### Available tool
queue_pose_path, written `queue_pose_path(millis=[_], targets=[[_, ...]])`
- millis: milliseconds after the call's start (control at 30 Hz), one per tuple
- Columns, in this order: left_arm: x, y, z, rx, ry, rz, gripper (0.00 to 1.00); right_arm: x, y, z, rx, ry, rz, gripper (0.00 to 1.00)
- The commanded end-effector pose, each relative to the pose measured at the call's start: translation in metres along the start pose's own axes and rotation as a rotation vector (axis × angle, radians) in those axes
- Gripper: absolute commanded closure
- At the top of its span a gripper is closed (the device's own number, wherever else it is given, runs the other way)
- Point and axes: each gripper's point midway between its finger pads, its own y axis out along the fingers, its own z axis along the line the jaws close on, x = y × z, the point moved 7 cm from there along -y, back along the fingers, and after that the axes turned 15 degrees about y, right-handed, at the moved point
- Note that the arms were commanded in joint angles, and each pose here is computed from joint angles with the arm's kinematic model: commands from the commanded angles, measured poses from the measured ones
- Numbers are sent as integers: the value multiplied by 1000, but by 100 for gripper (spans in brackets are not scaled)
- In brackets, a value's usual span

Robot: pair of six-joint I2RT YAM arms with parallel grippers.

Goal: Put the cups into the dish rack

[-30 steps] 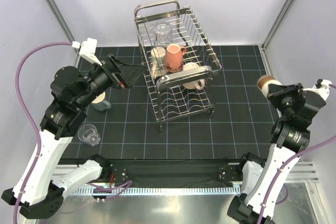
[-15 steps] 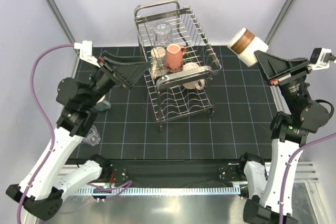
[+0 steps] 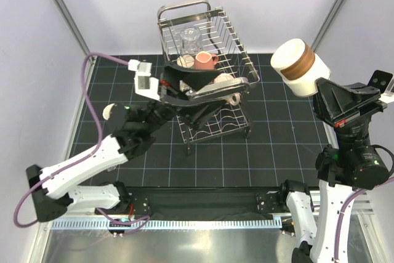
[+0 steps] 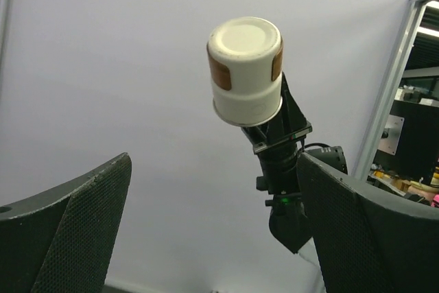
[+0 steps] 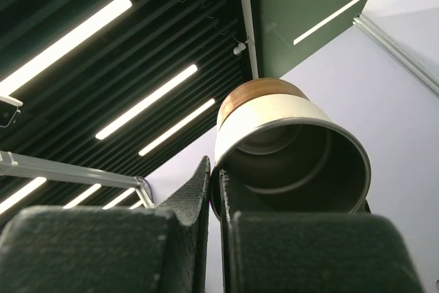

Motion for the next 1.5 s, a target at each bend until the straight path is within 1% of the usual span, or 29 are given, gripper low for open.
queue_pose_path(millis=[0,33,100,133,200,267,300,500,567,600,667,733,800,833,867,933,967,1033,1067,1100,1167,1200,1233,1267,1300,1333,1367,1433,1467], targets=[[26,24,-8,-35,161,-199,0,0,2,4,-3,62,-19,96],[11,33,-7,-45,149,-171,0,-1,1,4,-8,64,-14,96],[16,46,-11,-65,150,-197,0,-2,0,4,-18,64,-11,96],[2,55,-13,-81,137,-177,0,-2,0,3,-22,65,-9,96],[2,67,-20,-105,124,-194,0,-3,-1,1,-31,73,6,96],[-13,77,-18,-104,112,-175,0,-2,-2,-1,-34,82,13,96],[-8,82,-21,-110,96,-194,0,-2,-2,-2,-36,88,15,96],[-22,105,-22,-118,47,-204,0,-3,-6,-8,-50,92,37,96],[-18,111,-25,-129,23,-226,0,-1,-7,-11,-55,102,40,96],[-27,116,-25,-133,15,-217,0,-1,-7,-11,-48,103,47,96],[-24,122,-26,-135,8,-233,0,-1,-8,-13,-50,118,51,96],[-32,127,-24,-127,-5,-227,0,-1,-8,-14,-53,119,60,96],[-28,131,-25,-128,-18,-243,4,-2,-8,-13,-53,117,64,96],[-33,134,-24,-129,-21,-238,6,-3,-9,-13,-54,116,67,96],[-31,134,-24,-129,-22,-243,15,-2,-8,-14,-57,122,68,96],[-30,135,-23,-120,-28,-248,26,-2,-9,-14,-61,121,76,96],[-28,135,-23,-116,-28,-255,36,-2,-9,-15,-64,124,76,96],[-26,137,-23,-117,-30,-261,44,-1,-9,-17,-67,125,75,96],[-24,138,-23,-115,-30,-268,51,-1,-10,-18,-69,126,75,96],[-22,140,-23,-113,-25,-271,56,0,-10,-19,-72,128,74,96],[-21,141,-23,-115,-19,-266,79,0,-11,-21,-80,126,76,95],[-20,142,-22,-111,-14,-264,97,1,-11,-23,-88,128,75,90],[-20,142,-22,-104,-10,-255,100,1,-11,-24,-93,128,77,84],[-18,142,-22,-102,-2,-254,100,2,-11,-26,-99,129,75,67],[-17,141,-22,-101,8,-248,100,2,-12,-27,-107,119,79,61],[-22,140,-20,-89,31,-212,100,1,-12,-28,-116,114,81,55],[-22,139,-19,-79,43,-199,100,2,-10,-29,-135,113,74,46],[-12,134,-17,-55,92,-186,100,0,-12,-32,-167,67,86,40],[-18,132,-14,-35,109,-131,100,2,-11,-36,-209,73,70,37]])
